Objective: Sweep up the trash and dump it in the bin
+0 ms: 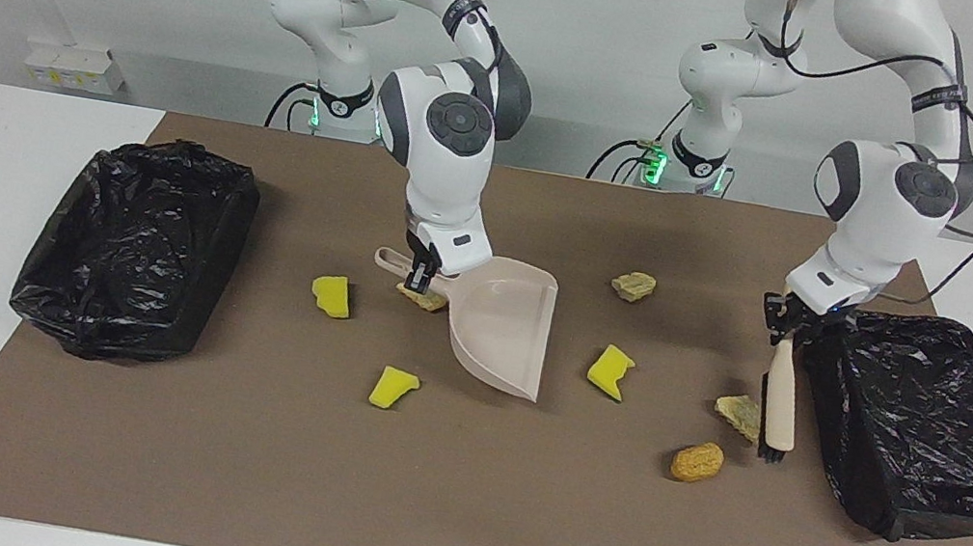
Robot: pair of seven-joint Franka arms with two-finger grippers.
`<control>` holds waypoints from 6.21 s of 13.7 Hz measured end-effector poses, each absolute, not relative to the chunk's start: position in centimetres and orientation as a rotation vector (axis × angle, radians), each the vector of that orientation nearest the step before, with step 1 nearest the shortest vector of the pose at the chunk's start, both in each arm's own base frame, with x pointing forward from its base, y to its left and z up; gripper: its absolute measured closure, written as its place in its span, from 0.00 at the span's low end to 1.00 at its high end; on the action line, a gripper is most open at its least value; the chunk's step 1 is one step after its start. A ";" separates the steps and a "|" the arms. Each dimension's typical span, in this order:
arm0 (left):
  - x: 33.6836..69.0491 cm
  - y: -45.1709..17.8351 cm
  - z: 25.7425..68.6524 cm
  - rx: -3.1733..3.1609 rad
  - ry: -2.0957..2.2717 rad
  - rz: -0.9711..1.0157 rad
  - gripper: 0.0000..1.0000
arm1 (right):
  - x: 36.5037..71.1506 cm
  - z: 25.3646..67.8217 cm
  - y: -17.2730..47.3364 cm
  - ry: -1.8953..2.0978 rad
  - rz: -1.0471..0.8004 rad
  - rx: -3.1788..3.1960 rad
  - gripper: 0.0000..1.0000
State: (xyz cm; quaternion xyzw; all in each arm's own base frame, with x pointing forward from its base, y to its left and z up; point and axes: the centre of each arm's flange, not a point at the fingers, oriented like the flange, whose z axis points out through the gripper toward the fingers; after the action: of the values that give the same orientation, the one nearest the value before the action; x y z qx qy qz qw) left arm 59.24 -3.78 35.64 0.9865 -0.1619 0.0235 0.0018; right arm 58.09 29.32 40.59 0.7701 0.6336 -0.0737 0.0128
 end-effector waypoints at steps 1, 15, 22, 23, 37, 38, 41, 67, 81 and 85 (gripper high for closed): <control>59.8 -5.1 35.6 3.086 -0.542 0.076 0.74 | 58.2 40.1 29.6 1.978 -0.217 2.396 0.68; 51.4 -25.6 35.4 2.933 -0.891 -0.152 0.74 | 57.4 36.2 31.6 1.908 -0.244 2.444 0.68; 47.2 -29.6 39.5 2.896 -0.834 -0.220 0.74 | 57.5 36.2 31.6 1.907 -0.237 2.445 0.68; 47.4 -28.6 40.9 2.916 -0.774 -0.208 0.74 | 57.5 36.2 31.6 1.906 -0.237 2.445 0.68; 59.9 -20.4 36.3 2.928 -0.620 0.008 0.74 | 56.9 35.5 31.3 1.864 -0.261 2.475 0.68; 59.9 -20.9 36.1 2.931 -0.661 0.002 0.74 | 56.9 35.5 31.3 1.864 -0.261 2.475 0.68; 57.9 -22.9 36.0 2.893 -0.876 -0.133 0.74 | 56.9 35.5 31.3 1.864 -0.259 2.475 0.68; 58.7 -22.1 37.2 2.915 -0.886 -0.266 0.74 | 55.6 35.1 31.0 1.548 -0.274 2.663 0.68; 61.5 -20.4 36.7 2.908 -0.884 -0.053 0.74 | 55.2 35.0 31.7 1.565 -0.268 2.653 0.68; 59.2 -24.9 36.6 2.871 -1.002 -0.126 0.74 | 54.5 34.9 32.7 1.575 -0.269 2.644 0.68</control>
State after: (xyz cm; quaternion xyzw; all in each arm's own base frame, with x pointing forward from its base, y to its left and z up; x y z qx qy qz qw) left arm 59.20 -24.92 36.61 0.9423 -0.3287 -0.0413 0.0490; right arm 54.50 32.73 34.87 0.8556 0.5095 -0.0871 0.0261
